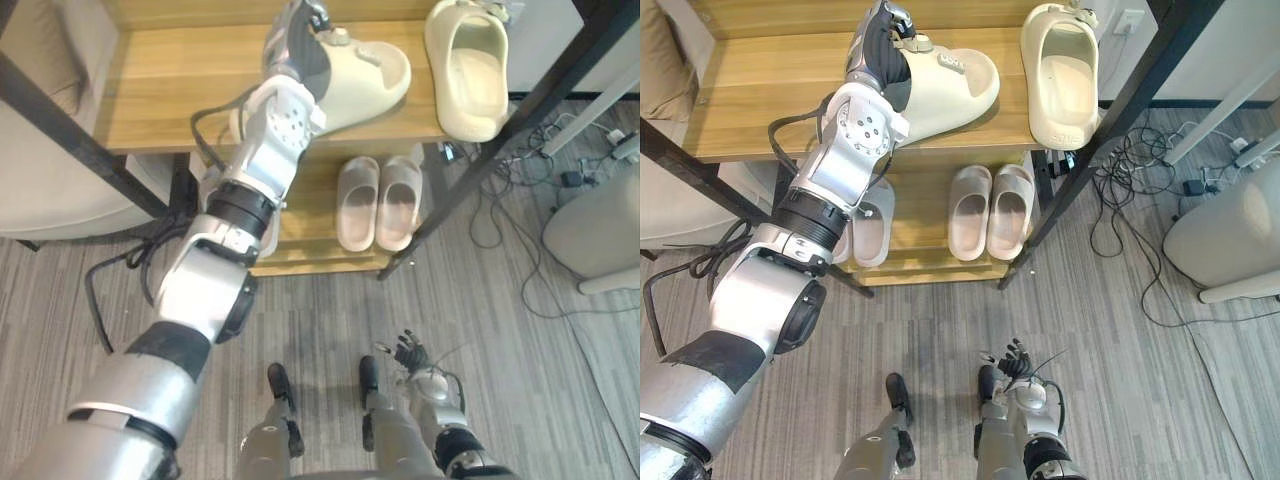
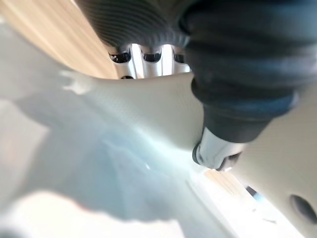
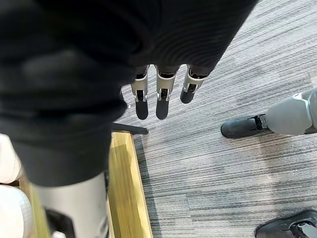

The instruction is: Organize the slippers on the shoe rack

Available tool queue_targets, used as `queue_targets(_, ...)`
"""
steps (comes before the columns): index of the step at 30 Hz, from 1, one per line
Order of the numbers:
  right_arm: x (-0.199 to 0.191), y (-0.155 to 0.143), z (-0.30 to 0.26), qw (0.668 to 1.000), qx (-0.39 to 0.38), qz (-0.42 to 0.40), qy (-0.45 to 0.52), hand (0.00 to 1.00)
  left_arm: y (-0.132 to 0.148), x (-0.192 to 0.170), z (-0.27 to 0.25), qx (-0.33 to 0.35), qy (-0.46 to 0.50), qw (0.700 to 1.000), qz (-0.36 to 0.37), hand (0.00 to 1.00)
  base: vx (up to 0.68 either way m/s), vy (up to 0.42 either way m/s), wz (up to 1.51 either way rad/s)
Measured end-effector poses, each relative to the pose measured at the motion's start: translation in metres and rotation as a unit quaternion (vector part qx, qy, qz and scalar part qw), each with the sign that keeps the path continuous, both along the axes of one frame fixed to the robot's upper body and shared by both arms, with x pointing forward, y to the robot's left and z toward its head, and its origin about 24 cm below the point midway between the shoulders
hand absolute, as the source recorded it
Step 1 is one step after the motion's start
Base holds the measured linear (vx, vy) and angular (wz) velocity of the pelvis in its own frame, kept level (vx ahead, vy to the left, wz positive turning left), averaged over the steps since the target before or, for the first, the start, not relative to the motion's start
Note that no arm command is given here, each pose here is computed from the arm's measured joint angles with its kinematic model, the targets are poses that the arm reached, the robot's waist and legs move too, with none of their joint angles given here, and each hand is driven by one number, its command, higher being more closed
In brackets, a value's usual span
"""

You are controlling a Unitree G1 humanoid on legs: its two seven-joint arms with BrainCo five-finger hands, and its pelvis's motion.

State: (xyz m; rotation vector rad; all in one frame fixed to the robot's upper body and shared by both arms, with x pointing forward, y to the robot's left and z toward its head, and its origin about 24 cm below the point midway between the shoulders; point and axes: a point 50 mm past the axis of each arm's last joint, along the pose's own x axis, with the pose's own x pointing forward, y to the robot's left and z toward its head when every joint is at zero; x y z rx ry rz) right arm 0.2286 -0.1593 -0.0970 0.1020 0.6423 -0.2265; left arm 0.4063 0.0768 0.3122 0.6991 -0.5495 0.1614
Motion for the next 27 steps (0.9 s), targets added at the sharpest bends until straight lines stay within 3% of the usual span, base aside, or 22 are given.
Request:
queue_targets(17,-0.002,-0.009,-0.001,1.000,-0.002,-0.021,0.004,0.00,0.024,0.001,0.011,-0.050,-0.015,0.999,0.013,1.00,0.03,0.059,-0.06)
queue_targets(18,-0.002,-0.009,-0.001,1.000,-0.002,-0.021,0.004,0.00,0.024,0.001,0.011,-0.050,-0.015,0.999,0.013,0.00,0.05,0.061,0.01)
queue_targets(27,-0.002,-0.008,-0.001,1.000,0.009,-0.024,0.002,0.00,0.026,0.001,0.011,-0.064,-0.013,0.998,0.008,0.00,0.06,0.075,0.01)
